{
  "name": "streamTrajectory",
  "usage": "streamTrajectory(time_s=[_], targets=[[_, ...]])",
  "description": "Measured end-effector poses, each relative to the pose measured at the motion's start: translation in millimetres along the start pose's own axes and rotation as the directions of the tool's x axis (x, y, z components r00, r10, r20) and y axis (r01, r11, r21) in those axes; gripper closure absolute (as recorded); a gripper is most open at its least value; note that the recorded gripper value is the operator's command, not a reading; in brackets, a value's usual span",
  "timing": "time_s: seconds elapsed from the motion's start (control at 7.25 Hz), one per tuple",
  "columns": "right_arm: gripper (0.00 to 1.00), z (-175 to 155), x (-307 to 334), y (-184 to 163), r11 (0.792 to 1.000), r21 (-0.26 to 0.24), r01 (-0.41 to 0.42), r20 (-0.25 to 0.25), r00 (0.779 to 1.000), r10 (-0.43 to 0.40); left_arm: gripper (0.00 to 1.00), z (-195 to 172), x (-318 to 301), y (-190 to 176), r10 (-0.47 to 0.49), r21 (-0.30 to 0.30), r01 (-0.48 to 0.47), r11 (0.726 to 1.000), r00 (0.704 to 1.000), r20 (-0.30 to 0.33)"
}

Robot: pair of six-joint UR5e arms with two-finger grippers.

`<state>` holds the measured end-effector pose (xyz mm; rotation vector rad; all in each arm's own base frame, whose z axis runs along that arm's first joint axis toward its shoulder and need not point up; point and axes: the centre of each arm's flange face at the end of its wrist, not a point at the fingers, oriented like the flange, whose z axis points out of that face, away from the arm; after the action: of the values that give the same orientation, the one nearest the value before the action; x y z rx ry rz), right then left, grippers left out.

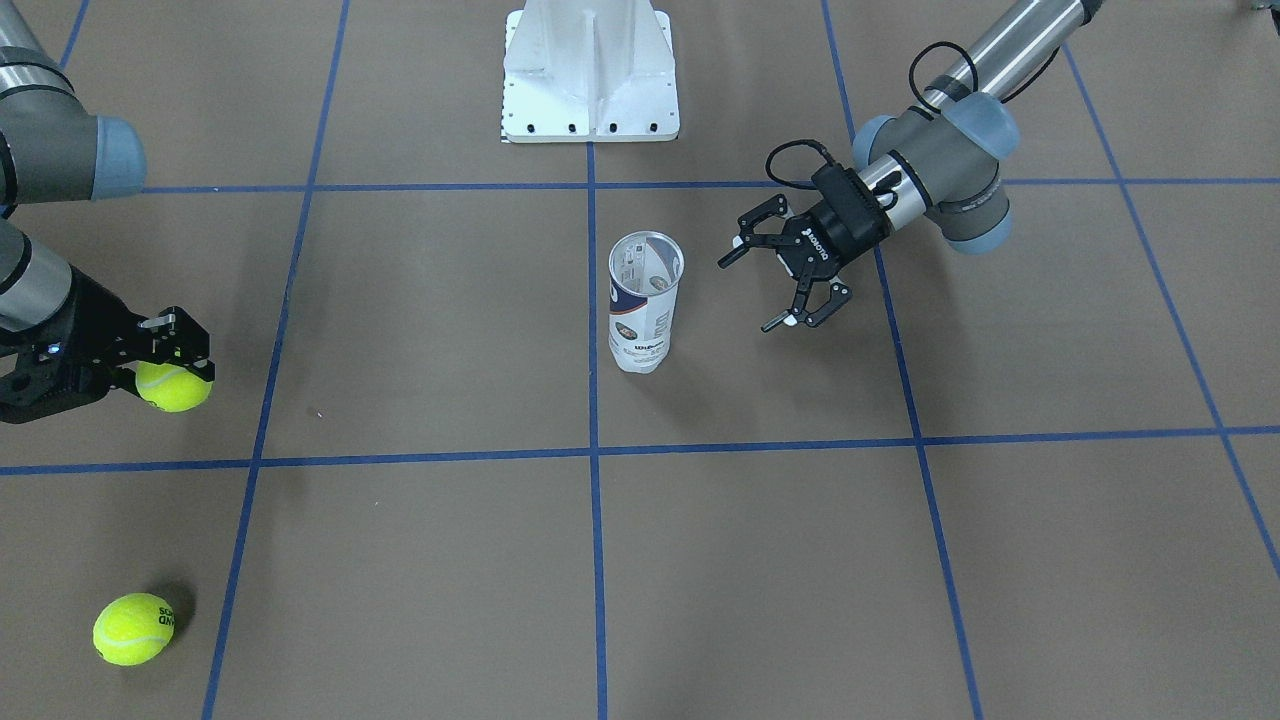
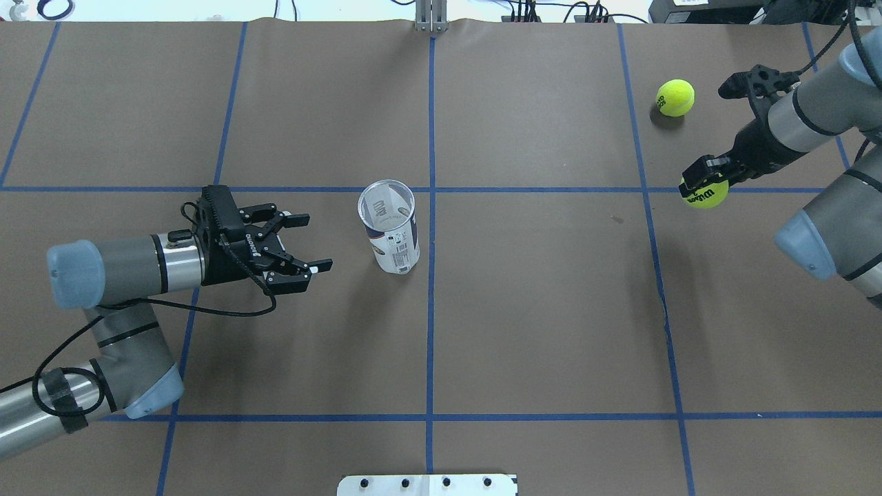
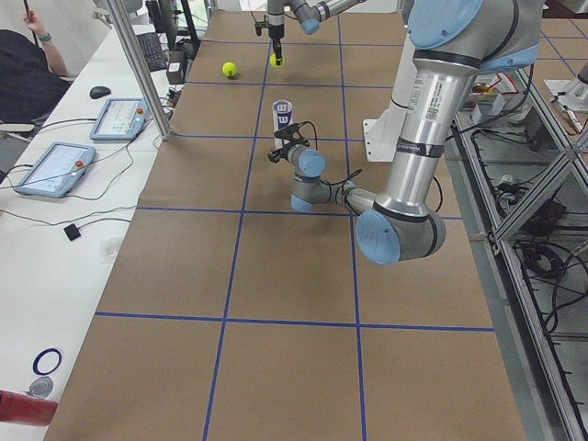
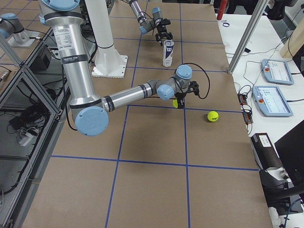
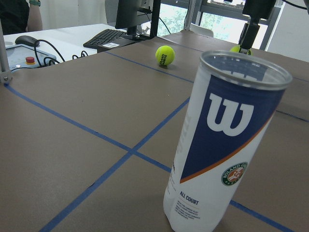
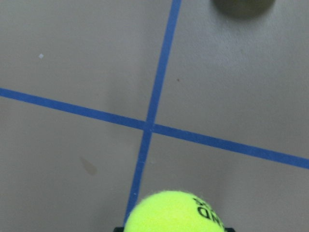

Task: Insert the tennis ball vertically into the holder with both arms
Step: 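Lift the ball with the right gripper while the left gripper grasps the can's side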

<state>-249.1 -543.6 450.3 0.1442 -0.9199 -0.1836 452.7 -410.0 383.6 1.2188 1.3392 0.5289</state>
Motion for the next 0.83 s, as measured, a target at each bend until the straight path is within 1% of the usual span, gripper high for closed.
streamTrajectory(time_s=[0.28, 0.83], targets=[[1.00, -14, -12, -13, 1.000, 0.015, 0.005, 0.033, 0.999, -0.006, 0.02, 27, 14, 0, -0.003, -0.004, 0.003, 1.000, 1.000, -0.024], [1.00, -30, -35, -27, 0.999, 0.043, 0.028, 0.063, 0.998, -0.031, 0.02, 45, 23, -7, -0.001, 0.003, 0.002, 1.000, 0.999, -0.039]])
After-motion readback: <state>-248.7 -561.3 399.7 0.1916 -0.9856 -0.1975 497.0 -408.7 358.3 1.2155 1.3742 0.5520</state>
